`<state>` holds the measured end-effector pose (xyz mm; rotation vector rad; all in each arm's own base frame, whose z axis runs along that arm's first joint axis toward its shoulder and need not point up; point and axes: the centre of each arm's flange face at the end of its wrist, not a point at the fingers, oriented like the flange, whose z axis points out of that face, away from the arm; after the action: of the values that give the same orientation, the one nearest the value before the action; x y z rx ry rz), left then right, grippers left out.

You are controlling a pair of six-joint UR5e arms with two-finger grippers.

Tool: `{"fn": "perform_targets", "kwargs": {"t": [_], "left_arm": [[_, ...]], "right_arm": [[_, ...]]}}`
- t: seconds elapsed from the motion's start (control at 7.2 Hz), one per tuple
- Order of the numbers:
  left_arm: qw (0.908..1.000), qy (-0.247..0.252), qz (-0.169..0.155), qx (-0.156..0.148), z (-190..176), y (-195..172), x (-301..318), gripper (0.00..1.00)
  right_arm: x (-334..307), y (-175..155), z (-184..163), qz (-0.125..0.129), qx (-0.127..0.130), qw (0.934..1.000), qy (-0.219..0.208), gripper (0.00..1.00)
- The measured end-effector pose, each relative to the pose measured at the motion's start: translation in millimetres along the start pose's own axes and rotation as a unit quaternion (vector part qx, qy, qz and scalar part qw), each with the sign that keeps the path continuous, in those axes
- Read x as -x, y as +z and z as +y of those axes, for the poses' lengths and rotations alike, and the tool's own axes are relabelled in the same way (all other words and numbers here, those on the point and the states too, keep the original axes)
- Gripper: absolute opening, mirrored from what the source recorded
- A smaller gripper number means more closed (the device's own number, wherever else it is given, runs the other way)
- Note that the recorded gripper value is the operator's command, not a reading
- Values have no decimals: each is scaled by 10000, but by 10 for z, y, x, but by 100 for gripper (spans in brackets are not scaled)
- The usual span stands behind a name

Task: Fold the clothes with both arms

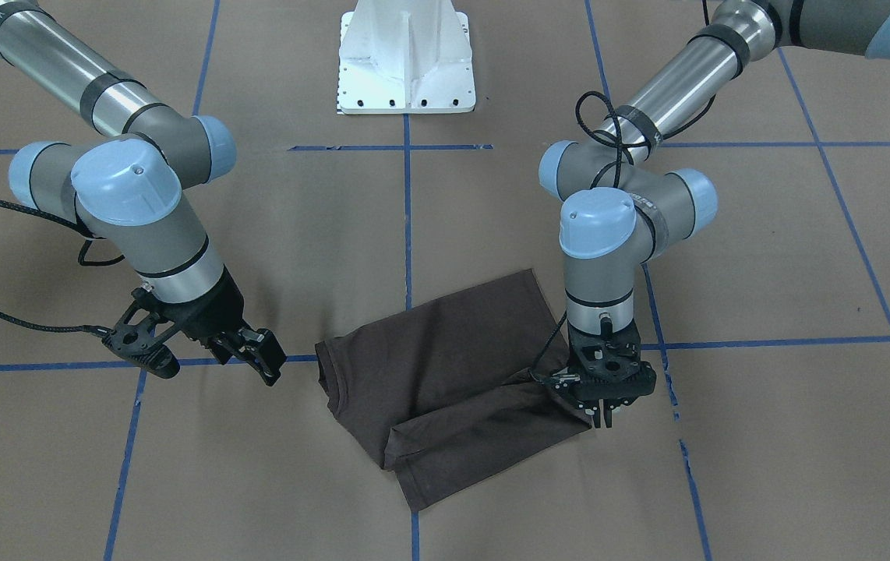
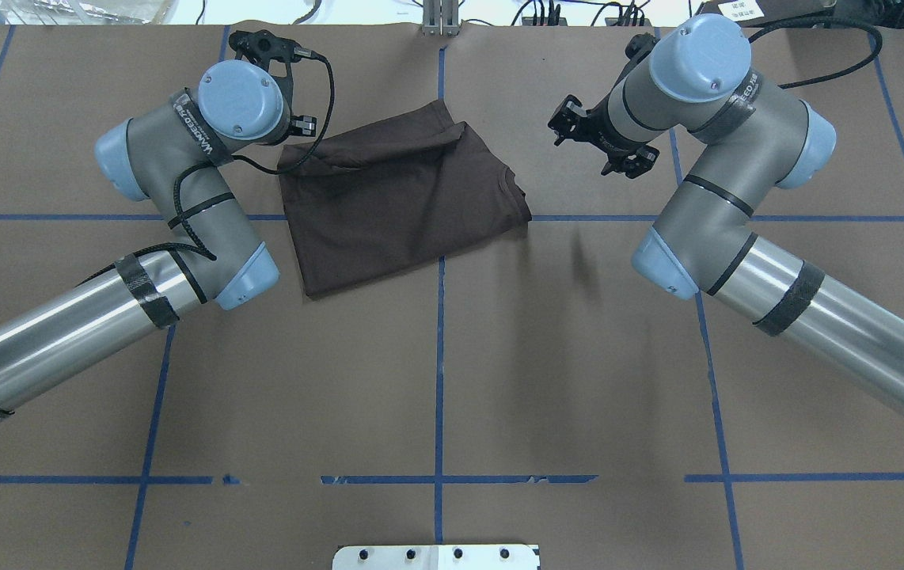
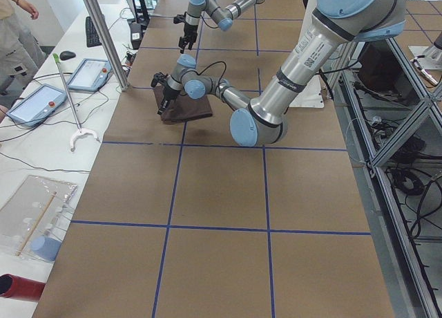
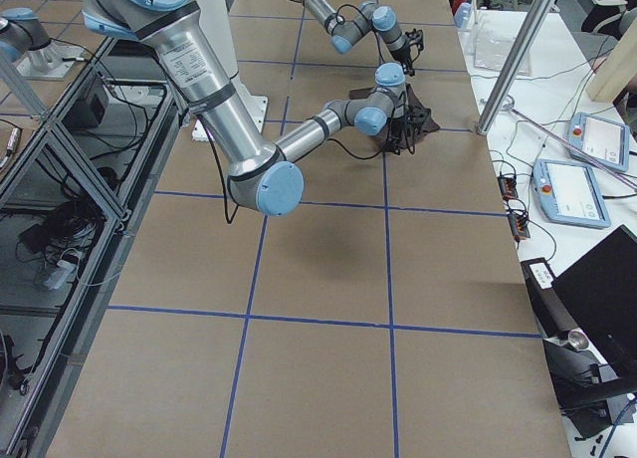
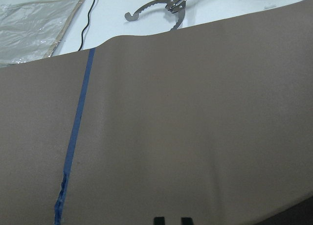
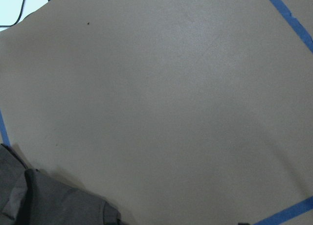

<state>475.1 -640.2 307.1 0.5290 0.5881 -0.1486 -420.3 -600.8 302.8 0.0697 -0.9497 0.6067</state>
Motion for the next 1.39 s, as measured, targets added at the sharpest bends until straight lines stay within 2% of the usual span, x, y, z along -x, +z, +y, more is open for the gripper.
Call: {"fn": "perform_targets", "kwargs": {"t": [0.42,0.83,1.11,1.39], "left_arm": [[9995,-6,297,101,-131,-213,-317,0],[9995,83,257,168,-303,51,-772,0],[9990,191,275,313,-208,-194,-935,0],[9961,402,436,651,120,-587,-947,0]], "right_arm": [[-107,-110,-27,-53,16,10000,4,86],[-250,-170,-24,-60,17,10000,9,86],[-282,-181,-40,-56,11,10000,20,88],[-289,-198,-74,-60,-3,10000,32,89]]}}
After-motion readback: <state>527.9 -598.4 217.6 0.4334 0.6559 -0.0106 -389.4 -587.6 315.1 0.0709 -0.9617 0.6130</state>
